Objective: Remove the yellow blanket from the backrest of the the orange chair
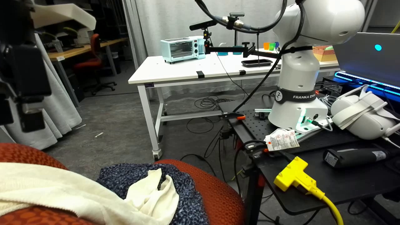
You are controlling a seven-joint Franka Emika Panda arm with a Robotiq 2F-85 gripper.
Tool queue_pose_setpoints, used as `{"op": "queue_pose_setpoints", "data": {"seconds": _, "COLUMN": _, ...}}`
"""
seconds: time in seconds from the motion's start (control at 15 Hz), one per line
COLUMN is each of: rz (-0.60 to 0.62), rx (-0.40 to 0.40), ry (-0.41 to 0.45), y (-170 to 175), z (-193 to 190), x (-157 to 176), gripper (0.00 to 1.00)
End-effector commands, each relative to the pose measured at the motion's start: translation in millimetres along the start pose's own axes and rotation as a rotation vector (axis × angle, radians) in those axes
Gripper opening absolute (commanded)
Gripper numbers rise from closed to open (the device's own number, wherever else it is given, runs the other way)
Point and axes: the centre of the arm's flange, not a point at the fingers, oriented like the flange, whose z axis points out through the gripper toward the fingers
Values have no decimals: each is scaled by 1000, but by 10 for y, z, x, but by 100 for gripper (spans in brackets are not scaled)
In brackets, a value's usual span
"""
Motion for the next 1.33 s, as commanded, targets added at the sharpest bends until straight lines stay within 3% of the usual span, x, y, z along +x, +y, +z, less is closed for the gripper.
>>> {"op": "queue_pose_setpoints", "data": {"seconds": 0.0, "rz": -49, "rx": -19, "ry": 16, "y": 112, "z": 266, "x": 196, "gripper": 100}}
{"op": "queue_pose_setpoints", "data": {"seconds": 0.53, "rz": -99, "rx": 9, "ry": 56, "y": 20, "z": 642, "x": 534, "gripper": 100}}
{"op": "queue_pose_setpoints", "data": {"seconds": 0.87, "rz": -96, "rx": 40, "ry": 58, "y": -8, "z": 788, "x": 521, "gripper": 99}}
{"op": "queue_pose_setpoints", "data": {"seconds": 0.93, "rz": -90, "rx": 39, "ry": 57, "y": 4, "z": 796, "x": 496, "gripper": 82}}
{"op": "queue_pose_setpoints", "data": {"seconds": 1.27, "rz": -58, "rx": 33, "ry": 54, "y": 103, "z": 794, "x": 348, "gripper": 44}}
